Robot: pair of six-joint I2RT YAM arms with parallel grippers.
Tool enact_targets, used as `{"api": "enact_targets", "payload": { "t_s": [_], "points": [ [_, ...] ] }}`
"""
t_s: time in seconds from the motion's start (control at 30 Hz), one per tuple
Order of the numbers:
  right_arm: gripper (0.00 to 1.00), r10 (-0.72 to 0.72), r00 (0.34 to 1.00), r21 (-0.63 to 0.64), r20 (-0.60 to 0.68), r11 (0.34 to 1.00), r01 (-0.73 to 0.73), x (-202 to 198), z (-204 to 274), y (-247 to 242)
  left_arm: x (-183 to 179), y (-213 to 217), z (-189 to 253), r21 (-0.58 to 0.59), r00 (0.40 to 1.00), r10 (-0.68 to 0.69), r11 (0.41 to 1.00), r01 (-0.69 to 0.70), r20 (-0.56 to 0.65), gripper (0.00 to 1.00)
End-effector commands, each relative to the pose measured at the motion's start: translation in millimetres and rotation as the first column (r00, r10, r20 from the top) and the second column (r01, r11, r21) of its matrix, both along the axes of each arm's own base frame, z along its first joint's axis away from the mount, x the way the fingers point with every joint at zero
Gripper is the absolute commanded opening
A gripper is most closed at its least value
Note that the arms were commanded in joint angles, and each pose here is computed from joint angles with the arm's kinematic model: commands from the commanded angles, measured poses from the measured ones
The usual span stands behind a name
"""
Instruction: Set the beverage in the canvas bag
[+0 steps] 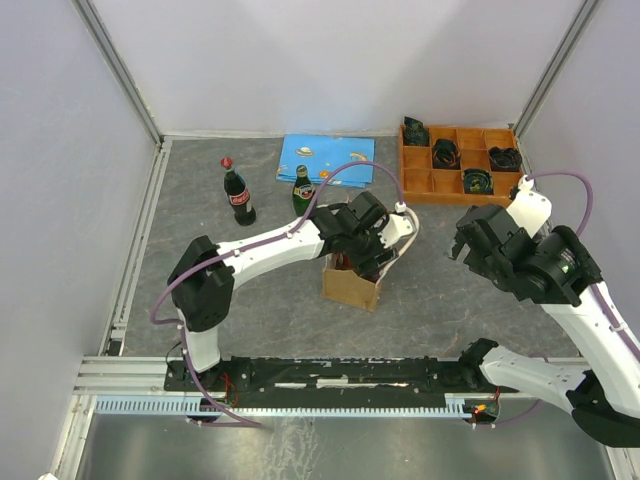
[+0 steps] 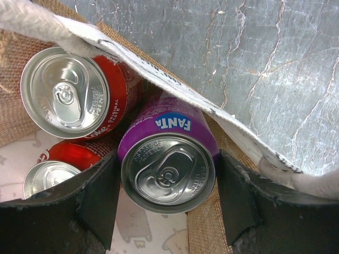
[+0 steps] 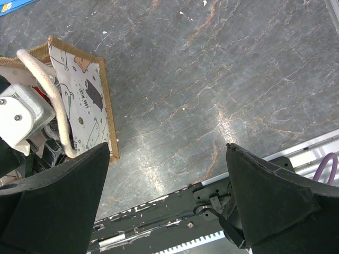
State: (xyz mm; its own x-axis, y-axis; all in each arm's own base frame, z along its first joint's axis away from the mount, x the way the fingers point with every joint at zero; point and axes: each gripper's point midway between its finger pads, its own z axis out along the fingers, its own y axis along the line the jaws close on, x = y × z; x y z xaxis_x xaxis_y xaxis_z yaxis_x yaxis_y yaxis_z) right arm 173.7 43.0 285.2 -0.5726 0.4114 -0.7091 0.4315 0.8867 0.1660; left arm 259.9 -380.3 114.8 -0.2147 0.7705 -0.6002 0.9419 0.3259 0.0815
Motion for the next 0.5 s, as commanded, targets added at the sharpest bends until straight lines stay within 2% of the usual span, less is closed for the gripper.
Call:
{"api": "enact_targets", "payload": {
  "t_s": [0.0, 0.07, 0.3, 0.47],
  "points": [
    [0.99, -0.022, 0.999, 0.000, 0.032, 1.000, 0.022, 3.2, 7.5, -3.8, 24.5, -25.5, 43.3, -0.112, 0.991, 0.009, 0.994, 0.006, 0.132, 0.03],
    [0.99, -0.020, 0.999, -0.001, 0.032, 1.000, 0.020, 4.3, 7.5, -2.7, 24.3, -25.4, 44.6, -0.112, 0.991, 0.012, 0.994, 0.003, 0.134, 0.07],
    [0.99, -0.012, 1.000, 0.002, 0.029, 1.000, 0.012, 7.5, 6.5, 1.4, 20.6, -25.2, 52.2, -0.116, 0.989, 0.020, 0.993, -0.003, 0.148, 0.41],
    [0.99, -0.005, 1.000, 0.003, 0.024, 1.000, 0.005, 9.2, 5.4, 4.0, 19.9, -24.4, 55.5, -0.119, 0.986, 0.032, 0.993, -0.013, 0.165, 0.45]
  ]
}}
